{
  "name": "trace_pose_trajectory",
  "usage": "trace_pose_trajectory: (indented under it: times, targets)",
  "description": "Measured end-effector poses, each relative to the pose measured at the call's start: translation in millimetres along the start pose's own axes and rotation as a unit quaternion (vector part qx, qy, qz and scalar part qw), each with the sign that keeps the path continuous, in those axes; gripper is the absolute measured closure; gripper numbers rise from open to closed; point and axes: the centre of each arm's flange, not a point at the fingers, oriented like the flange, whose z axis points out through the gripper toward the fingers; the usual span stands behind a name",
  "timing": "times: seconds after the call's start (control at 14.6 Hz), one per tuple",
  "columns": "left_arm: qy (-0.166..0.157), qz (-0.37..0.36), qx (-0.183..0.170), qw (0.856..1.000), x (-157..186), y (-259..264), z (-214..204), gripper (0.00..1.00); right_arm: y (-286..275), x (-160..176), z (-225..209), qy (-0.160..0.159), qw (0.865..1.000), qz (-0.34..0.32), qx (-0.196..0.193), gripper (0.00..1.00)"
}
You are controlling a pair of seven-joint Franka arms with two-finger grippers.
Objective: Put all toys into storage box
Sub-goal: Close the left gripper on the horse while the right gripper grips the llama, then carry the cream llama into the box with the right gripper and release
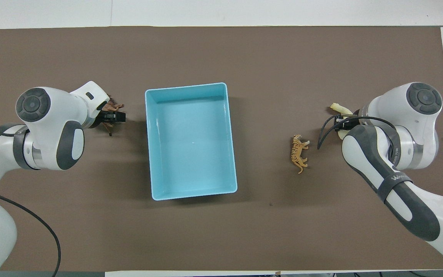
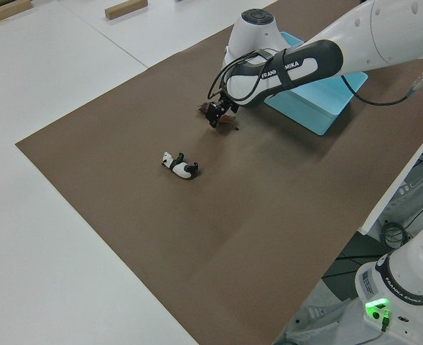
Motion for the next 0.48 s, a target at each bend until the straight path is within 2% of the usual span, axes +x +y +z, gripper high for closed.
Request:
trace_pose_trajectory:
  times: [0.07, 0.14, 0.27, 0.34, 0.48]
  targets:
    - [-0.002, -0.005, 0.0, 1.0, -1, 0, 2, 0.02, -1, 4, -9, -0.005, 1.0, -0.002, -0.001, 0.52]
    - [-0.002, -0.015, 0.0, 1.0, -1, 0, 2, 0.11, -3, 10, -22, -0.011, 1.0, -0.004, -0.001, 0.52]
    - [0.0, -0.031, 0.001, 1.0, 1, -3, 0, 0.37, -14, 22, -59, -0.016, 1.0, -0.011, 0.002, 0.52]
    - [0.0, -0.037, 0.0, 0.999, 1, -3, -1, 0.43, -27, 26, -80, -0.017, 1.0, -0.012, 0.009, 0.52]
    - [-0.002, -0.051, -0.007, 0.999, 2, -1, -1, 0.43, -63, 28, -125, -0.018, 0.999, 0.006, 0.033, 0.52]
